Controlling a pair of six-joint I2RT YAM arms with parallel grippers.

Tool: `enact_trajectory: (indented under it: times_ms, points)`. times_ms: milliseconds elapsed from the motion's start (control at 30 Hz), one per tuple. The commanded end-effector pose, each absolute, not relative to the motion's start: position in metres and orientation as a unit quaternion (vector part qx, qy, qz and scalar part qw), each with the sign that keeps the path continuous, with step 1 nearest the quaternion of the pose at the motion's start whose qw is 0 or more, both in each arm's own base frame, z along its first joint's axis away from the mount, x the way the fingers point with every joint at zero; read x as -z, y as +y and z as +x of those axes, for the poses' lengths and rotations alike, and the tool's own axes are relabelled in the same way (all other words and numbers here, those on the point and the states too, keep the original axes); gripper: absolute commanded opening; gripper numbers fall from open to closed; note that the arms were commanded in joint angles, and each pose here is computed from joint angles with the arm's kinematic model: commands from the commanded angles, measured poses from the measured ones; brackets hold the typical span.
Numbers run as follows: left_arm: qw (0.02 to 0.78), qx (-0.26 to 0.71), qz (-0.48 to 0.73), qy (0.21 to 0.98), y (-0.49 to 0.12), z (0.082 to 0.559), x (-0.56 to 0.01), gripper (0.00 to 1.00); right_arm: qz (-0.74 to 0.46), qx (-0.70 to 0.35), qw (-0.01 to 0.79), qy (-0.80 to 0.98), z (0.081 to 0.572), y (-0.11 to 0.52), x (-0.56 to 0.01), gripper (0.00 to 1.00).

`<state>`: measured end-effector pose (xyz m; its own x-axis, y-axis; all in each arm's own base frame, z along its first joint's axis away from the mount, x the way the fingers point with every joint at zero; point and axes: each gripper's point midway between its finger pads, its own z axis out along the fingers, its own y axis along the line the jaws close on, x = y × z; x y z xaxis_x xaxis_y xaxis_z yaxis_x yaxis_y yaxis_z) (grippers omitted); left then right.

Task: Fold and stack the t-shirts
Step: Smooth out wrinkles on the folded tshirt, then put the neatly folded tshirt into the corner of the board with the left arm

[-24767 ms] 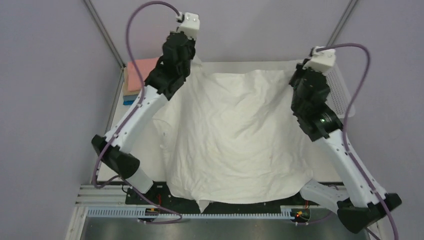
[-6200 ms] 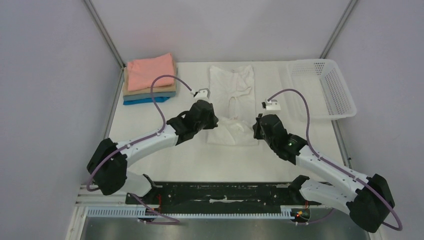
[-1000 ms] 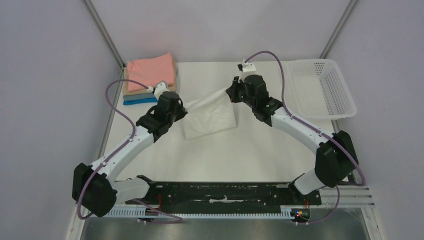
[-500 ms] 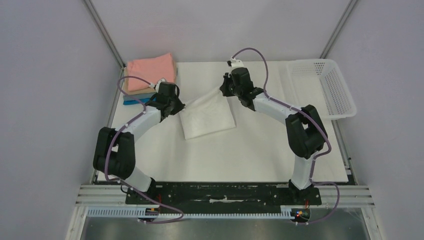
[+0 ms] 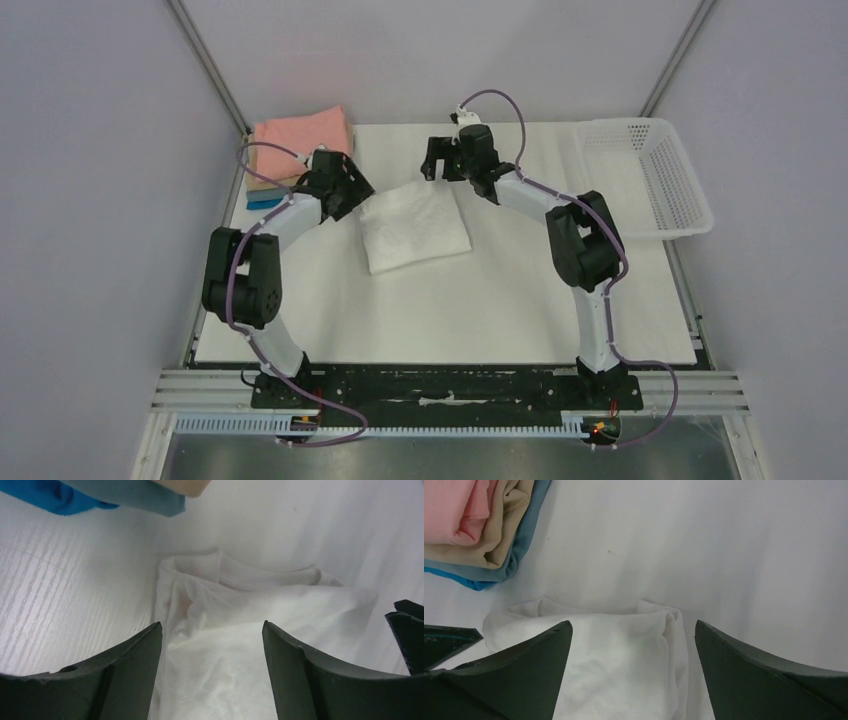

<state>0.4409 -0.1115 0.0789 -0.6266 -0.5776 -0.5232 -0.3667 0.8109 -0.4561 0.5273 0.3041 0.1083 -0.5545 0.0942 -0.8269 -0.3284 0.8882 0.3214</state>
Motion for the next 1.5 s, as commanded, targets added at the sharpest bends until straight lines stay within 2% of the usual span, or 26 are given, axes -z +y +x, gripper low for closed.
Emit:
enact_trajectory:
  times_ms: [0,100,233,333,467,600,800,900,1033,1200,1333,1467]
  points:
    - [0.396,0.222,-0.228,0.862,-0.127,0.453,-0.145,0.80,-0.096,-0.268,0.511,0.811,0.528,0.314,-0.172,0.98]
    - [0.389,0.286,-0.194,0.854,-0.150,0.444,-0.154,0.80,-0.109,-0.300,0.516,0.795,0.503,0.313,-0.179,0.98]
    - [0.341,0.346,-0.142,0.863,-0.180,0.441,-0.139,0.81,-0.129,-0.373,0.503,0.769,0.475,0.328,-0.182,0.98]
    - [0.333,0.327,-0.142,0.873,-0.178,0.455,-0.118,0.82,-0.141,-0.420,0.483,0.755,0.474,0.346,-0.175,0.98]
    - [0.320,0.264,-0.153,0.897,-0.162,0.473,-0.086,0.82,-0.135,-0.437,0.473,0.753,0.497,0.361,-0.155,0.98]
    - [0.312,0.193,-0.173,0.914,-0.140,0.484,-0.053,0.83,-0.112,-0.413,0.480,0.766,0.524,0.359,-0.118,0.98]
    - [0.267,0.179,-0.172,0.931,-0.138,0.469,-0.014,0.83,-0.082,-0.371,0.450,0.808,0.539,0.352,-0.049,0.98]
    - [0.257,0.175,-0.167,0.936,-0.137,0.463,-0.006,0.84,-0.076,-0.349,0.442,0.823,0.538,0.345,-0.033,0.98]
    - [0.281,0.164,-0.164,0.931,-0.132,0.468,-0.033,0.84,-0.090,-0.329,0.452,0.824,0.543,0.339,-0.047,0.98]
    - [0.350,0.206,-0.136,0.904,-0.142,0.472,-0.116,0.84,-0.141,-0.328,0.475,0.805,0.542,0.340,-0.119,0.98]
    - [0.382,0.225,-0.147,0.884,-0.143,0.446,-0.154,0.85,-0.156,-0.335,0.481,0.795,0.510,0.329,-0.156,0.98]
    - [0.382,0.252,-0.160,0.875,-0.146,0.411,-0.154,0.85,-0.159,-0.376,0.471,0.782,0.460,0.319,-0.166,0.98]
